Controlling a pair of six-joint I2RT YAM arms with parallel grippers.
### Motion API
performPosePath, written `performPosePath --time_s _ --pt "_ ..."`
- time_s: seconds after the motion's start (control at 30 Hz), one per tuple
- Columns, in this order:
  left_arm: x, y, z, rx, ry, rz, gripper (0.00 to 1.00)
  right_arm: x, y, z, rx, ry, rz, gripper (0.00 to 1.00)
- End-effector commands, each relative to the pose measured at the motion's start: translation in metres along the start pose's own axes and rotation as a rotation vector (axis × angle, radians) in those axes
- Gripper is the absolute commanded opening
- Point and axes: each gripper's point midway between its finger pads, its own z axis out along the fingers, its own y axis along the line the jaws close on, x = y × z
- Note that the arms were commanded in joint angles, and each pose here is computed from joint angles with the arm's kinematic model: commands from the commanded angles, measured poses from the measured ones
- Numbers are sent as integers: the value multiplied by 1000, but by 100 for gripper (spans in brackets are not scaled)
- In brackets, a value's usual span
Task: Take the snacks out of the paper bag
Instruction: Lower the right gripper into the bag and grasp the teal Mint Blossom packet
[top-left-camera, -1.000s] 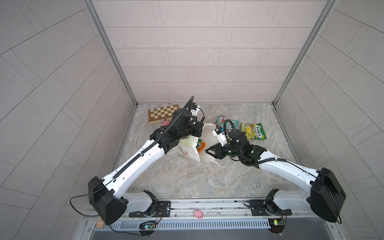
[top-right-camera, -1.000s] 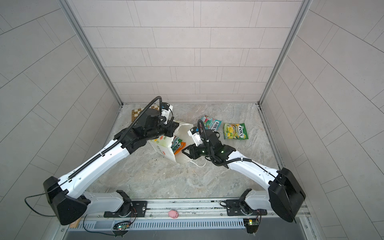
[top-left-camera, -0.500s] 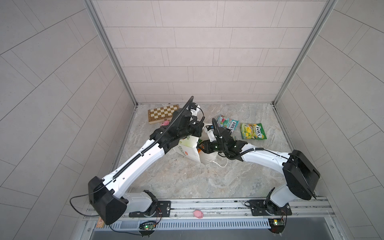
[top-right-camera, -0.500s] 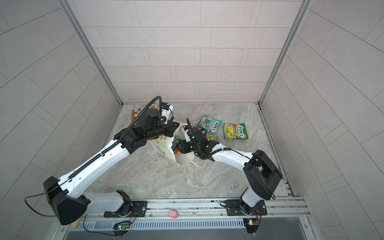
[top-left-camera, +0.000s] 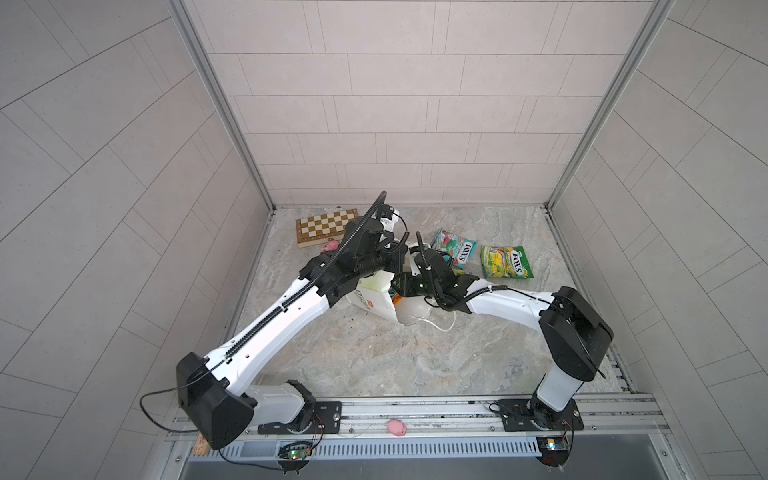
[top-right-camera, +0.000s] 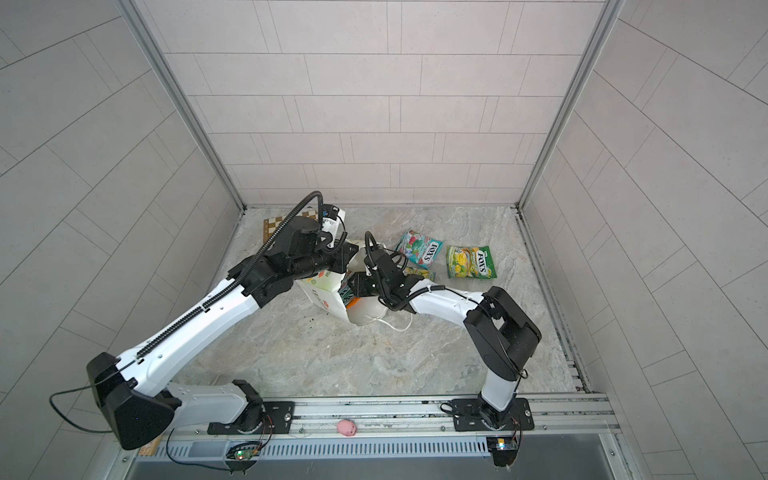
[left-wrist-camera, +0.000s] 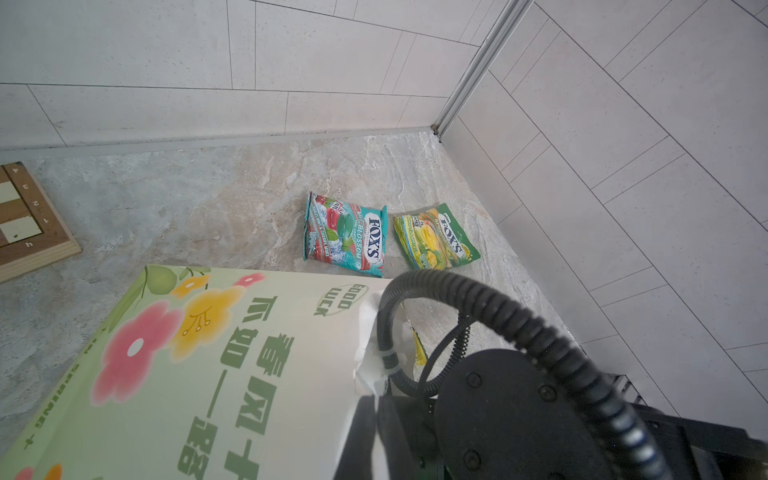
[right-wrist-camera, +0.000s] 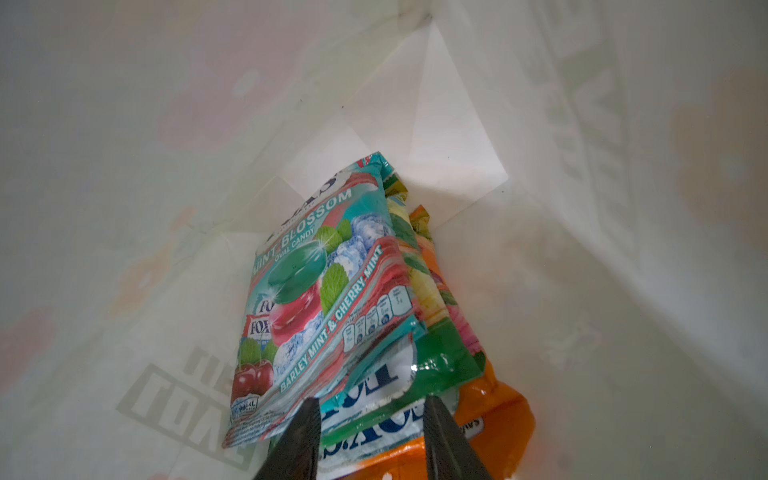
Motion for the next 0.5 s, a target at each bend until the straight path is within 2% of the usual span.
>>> performPosePath --time_s 0.0,0.47 --pt "-8 -9 -7 33 -31 -2 0 -6 2 9 4 -16 43 42" --pt "-5 -10 -3 43 -20 -9 0 -3 8 37 -42 16 110 43"
